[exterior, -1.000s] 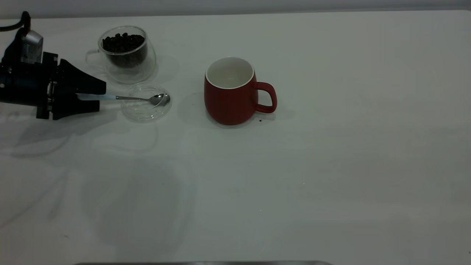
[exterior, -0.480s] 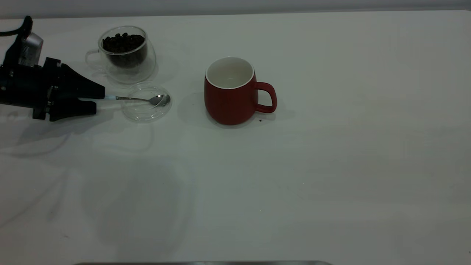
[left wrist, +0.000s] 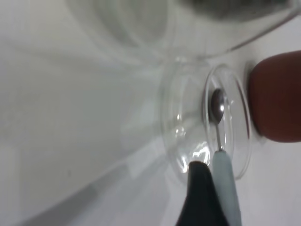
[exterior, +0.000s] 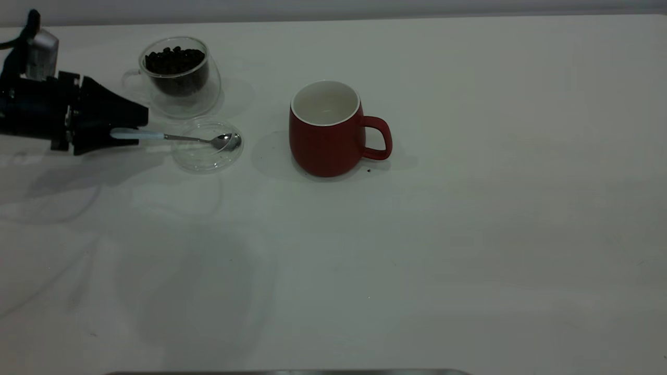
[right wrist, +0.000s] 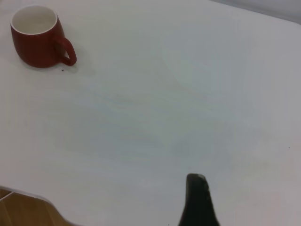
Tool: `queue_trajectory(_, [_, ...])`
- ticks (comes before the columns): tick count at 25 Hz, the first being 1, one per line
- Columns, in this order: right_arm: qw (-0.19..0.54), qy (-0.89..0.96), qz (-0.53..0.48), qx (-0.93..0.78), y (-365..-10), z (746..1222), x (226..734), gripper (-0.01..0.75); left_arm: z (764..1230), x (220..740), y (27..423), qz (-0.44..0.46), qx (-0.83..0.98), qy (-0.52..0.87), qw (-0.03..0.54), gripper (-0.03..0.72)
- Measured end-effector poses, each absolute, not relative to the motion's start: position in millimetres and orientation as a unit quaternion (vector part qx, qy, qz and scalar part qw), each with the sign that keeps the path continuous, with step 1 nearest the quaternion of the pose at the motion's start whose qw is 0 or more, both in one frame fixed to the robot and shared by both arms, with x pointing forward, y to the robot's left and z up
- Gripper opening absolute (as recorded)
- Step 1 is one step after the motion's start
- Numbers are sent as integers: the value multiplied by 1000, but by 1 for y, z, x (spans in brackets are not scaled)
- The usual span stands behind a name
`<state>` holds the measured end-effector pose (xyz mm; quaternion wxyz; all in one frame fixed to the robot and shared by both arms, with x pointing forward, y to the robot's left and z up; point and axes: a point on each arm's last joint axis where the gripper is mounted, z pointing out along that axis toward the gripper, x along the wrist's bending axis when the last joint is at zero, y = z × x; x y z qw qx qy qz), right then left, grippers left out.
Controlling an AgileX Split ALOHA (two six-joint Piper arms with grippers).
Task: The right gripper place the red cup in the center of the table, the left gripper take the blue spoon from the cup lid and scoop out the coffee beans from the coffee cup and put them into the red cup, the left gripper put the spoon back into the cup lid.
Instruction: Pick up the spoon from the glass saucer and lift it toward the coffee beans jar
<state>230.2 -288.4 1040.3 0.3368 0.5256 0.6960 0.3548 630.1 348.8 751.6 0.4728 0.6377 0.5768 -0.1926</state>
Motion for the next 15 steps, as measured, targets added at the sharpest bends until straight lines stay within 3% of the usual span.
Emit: queue_trajectory(15, [337, 696, 355, 526, -288, 1040, 230, 573, 753, 627, 349, -238, 635, 588, 442, 586])
